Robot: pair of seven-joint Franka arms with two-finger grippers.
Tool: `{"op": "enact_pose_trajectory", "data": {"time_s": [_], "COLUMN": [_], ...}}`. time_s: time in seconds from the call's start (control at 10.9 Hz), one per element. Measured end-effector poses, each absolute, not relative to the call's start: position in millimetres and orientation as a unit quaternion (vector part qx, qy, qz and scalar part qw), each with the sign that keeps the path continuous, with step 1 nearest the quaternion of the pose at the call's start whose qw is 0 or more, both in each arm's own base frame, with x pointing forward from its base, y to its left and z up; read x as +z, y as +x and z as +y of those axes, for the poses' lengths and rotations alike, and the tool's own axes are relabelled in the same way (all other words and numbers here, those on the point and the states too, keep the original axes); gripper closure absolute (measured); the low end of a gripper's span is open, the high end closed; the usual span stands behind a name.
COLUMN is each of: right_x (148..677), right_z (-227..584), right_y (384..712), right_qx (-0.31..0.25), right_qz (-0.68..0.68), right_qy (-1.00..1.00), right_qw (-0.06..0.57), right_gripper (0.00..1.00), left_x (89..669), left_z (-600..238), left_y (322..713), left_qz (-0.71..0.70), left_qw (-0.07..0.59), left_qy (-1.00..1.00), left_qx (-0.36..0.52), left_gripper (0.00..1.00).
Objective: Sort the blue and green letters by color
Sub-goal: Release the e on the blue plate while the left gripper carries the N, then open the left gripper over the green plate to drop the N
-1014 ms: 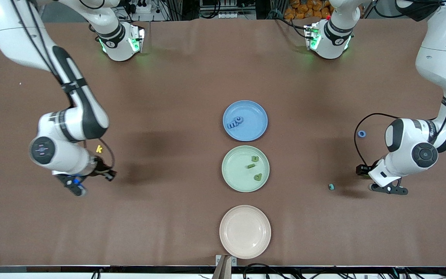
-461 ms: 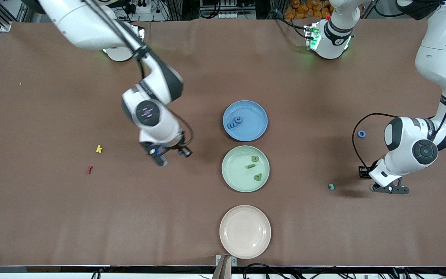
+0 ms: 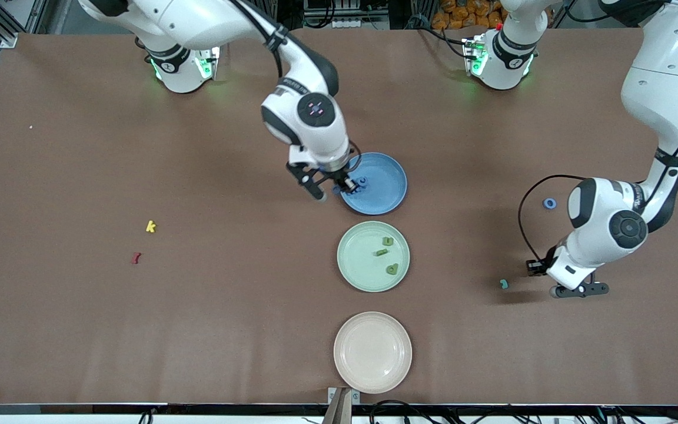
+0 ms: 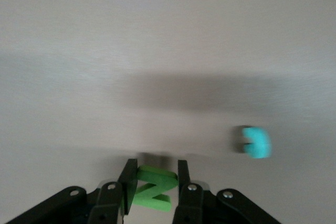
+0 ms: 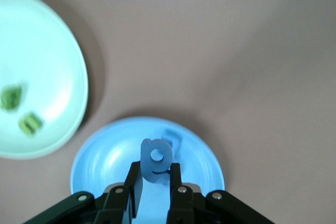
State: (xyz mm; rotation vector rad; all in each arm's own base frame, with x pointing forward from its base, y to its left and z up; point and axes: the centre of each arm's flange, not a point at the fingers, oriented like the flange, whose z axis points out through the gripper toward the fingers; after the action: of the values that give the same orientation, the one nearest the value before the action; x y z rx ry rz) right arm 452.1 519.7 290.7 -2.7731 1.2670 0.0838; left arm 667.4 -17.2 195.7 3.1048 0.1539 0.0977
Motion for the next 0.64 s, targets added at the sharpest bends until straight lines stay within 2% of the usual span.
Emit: {"op": "enact_pose_trajectory", "data": {"time_s": [0.37,0.64], "right_x": [248.7,222.5], "right_z": [572.9,579.8], "right_y": [397.5,393.7], "right_qx": [0.002,-0.006], "right_qz": [0.415,0.415], "right_qy": [-0.910,-0.909], "right_qw": [0.025,0.035], "right_gripper": [0.75,0.75], "left_x": [207.3,218.8], "left_z": [-134.3,-236.1], "left_y": [657.0,636.0], "left_qz": [0.157,0.219], "left_qw": [0.045,0.059], "left_qy": [0.986,0.973], "left_qx": [0.028,0.030], "left_gripper": [0.65,0.65]}}
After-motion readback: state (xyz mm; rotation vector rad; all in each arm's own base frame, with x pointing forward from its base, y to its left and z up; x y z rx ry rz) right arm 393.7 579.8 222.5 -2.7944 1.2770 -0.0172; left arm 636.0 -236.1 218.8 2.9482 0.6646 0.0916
